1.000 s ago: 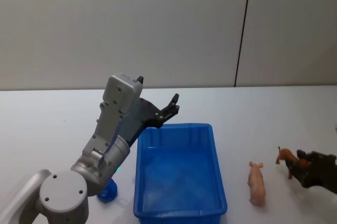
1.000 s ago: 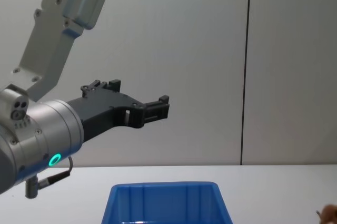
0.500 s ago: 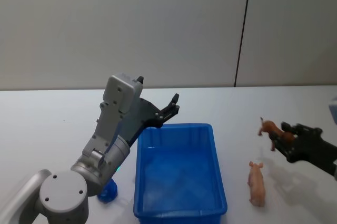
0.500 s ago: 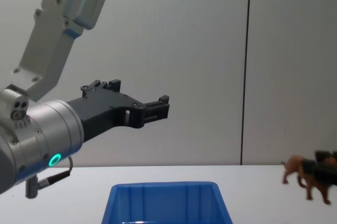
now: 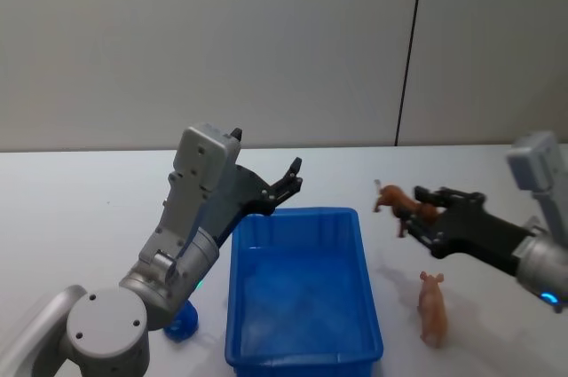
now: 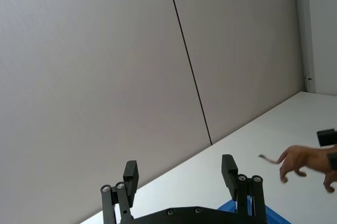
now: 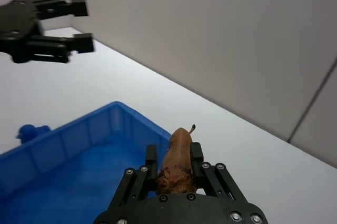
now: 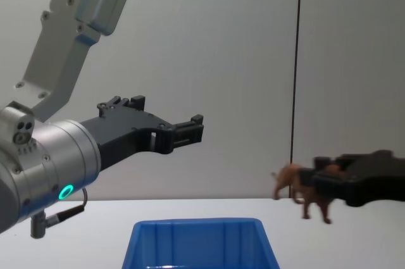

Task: Pick up the two dolls from the table and place them into the box.

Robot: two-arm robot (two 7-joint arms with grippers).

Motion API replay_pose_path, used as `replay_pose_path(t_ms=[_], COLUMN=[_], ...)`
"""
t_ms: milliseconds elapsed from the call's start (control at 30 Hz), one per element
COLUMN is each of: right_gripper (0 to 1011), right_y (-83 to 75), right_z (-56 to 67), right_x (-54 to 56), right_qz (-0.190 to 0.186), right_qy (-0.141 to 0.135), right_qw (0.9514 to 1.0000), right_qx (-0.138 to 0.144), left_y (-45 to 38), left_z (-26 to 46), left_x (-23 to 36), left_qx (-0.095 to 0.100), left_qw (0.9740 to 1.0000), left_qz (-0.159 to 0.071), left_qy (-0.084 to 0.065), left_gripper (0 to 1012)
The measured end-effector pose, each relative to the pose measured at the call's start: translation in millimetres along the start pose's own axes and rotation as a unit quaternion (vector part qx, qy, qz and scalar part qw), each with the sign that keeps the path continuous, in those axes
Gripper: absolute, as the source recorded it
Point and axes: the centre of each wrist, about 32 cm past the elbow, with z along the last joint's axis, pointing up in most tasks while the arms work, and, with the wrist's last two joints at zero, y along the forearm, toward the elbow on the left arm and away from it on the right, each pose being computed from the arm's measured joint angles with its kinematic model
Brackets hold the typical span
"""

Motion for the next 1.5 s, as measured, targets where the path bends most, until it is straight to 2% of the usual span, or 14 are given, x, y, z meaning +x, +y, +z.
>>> replay_pose_path(t_ms=[233,533,867,967,1033,1133,1267,1500], right_gripper=[362,362,664,766,800,925,1001,1001], right_y=[25.2,48.0,63.9,65.5,65.6,64.2,58.0,37.2], right_z=[3.9,1.7,-1.5,-2.0,-2.3,-2.7,-3.8,-8.2], right_x=[-14.9,-31.8,-44.7,-45.3,-45.1,-43.1,-38.9,-30.7], right_qz=[0.054,0.094,0.115,0.114,0.111,0.101,0.086,0.054], right_qy=[-0.003,-0.01,-0.016,-0.016,-0.016,-0.016,-0.014,-0.007], right_qw=[0.9985,0.9951,0.9923,0.9924,0.9927,0.9938,0.9953,0.9976], right_qx=[-0.005,-0.026,-0.042,-0.044,-0.044,-0.044,-0.043,-0.044], left_y=[0.0,0.0,0.0,0.0,0.0,0.0,0.0,0.0], left_z=[0.0,0.0,0.0,0.0,0.0,0.0,0.0,0.0], left_x=[0.0,0.0,0.0,0.0,0.0,0.0,0.0,0.0], left_qx=[0.0,0.0,0.0,0.0,0.0,0.0,0.0,0.0], left_qw=[1.0,1.0,1.0,1.0,1.0,1.0,1.0,1.0], left_qz=[0.0,0.0,0.0,0.0,0.0,0.0,0.0,0.0], left_qy=[0.0,0.0,0.0,0.0,0.0,0.0,0.0,0.0], left_gripper=[1001,1001,1001,1001,1001,1001,1001,1001])
